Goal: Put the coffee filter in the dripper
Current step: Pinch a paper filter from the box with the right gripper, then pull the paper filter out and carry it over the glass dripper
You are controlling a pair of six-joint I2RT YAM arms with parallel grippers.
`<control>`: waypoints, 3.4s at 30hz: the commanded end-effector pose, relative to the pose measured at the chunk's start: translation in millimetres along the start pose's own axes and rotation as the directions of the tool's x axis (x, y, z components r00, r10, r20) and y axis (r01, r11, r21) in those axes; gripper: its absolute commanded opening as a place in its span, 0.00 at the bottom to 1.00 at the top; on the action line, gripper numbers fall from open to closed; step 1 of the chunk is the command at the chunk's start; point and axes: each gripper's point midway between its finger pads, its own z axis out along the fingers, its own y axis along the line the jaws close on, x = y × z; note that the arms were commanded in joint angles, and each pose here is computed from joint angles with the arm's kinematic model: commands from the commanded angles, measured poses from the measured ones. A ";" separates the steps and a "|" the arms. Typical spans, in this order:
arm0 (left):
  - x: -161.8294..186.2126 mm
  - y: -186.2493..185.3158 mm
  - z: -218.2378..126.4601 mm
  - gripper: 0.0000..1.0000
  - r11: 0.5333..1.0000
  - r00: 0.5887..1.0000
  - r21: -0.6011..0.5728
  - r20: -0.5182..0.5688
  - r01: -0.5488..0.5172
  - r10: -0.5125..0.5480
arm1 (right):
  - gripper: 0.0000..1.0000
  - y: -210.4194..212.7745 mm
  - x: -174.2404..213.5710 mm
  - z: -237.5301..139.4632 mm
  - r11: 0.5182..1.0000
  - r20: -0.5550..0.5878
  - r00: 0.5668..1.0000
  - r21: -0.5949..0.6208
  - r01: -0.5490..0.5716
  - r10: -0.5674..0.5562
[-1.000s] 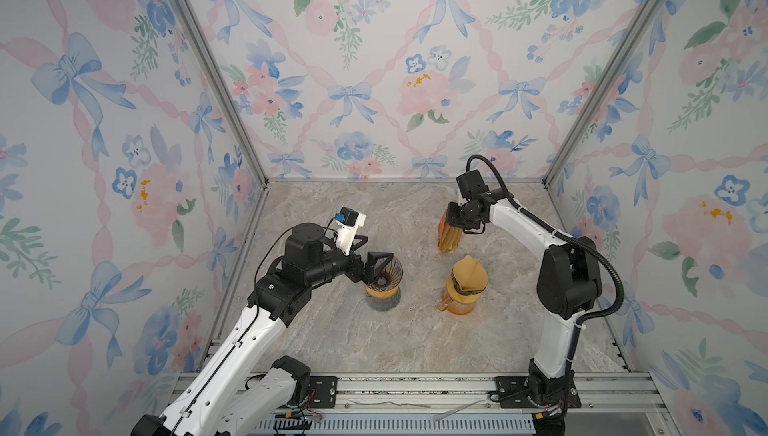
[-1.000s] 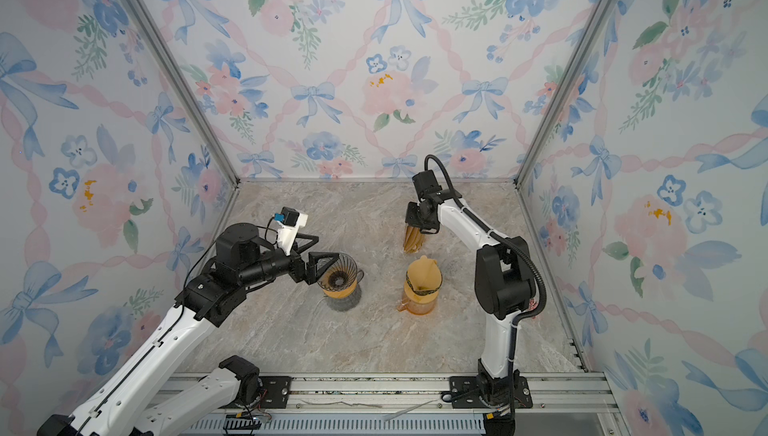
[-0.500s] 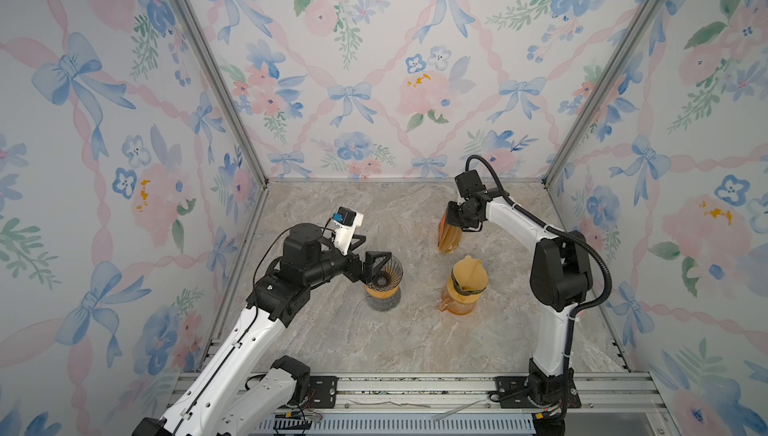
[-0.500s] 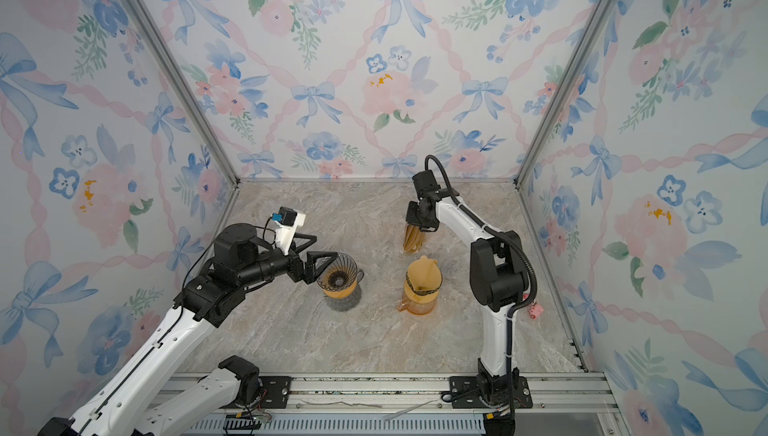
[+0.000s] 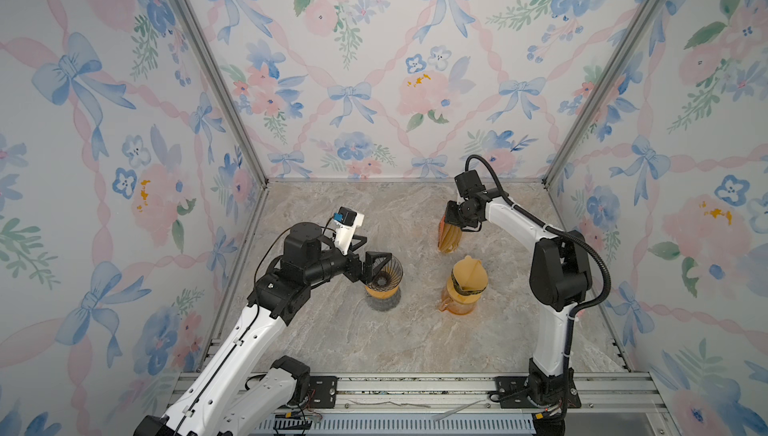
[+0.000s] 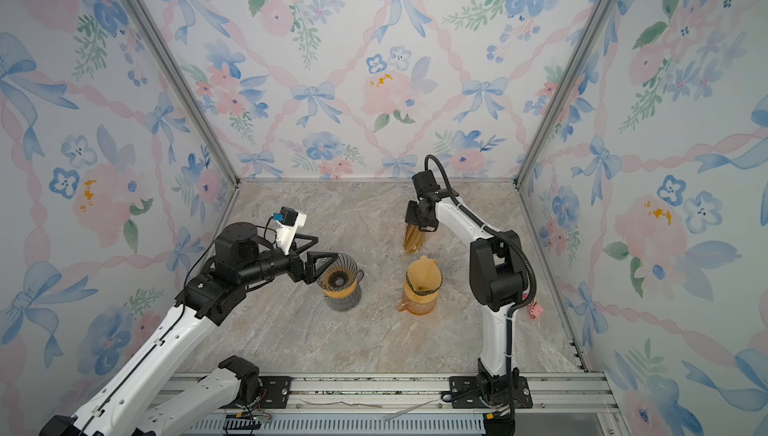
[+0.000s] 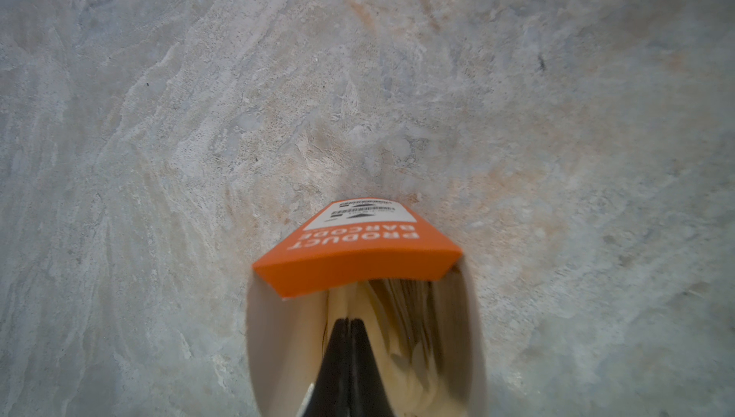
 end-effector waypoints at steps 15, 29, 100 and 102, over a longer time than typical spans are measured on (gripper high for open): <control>2.5 4.4 1.5 0.98 1.000 1.000 -0.007 0.002 0.011 -0.011 | 0.01 -0.9 0.5 -53.4 0.998 0.077 0.997 -0.059 0.012 -0.008; 1.3 6.0 -0.4 0.98 1.000 1.000 -0.020 0.010 0.007 -0.007 | 0.01 0.6 6.8 -63.4 0.996 0.067 0.997 -0.078 0.045 -0.039; 28.2 -0.8 -50.8 0.98 0.995 0.993 -0.091 0.109 0.048 -0.038 | 0.06 223.4 189.1 -216.3 0.531 0.046 0.574 -0.328 0.782 -0.817; 34.1 1.4 -49.2 0.98 0.994 0.994 -0.095 0.100 0.055 -0.045 | 0.10 228.8 190.7 -214.2 0.534 0.051 0.582 -0.340 0.774 -0.812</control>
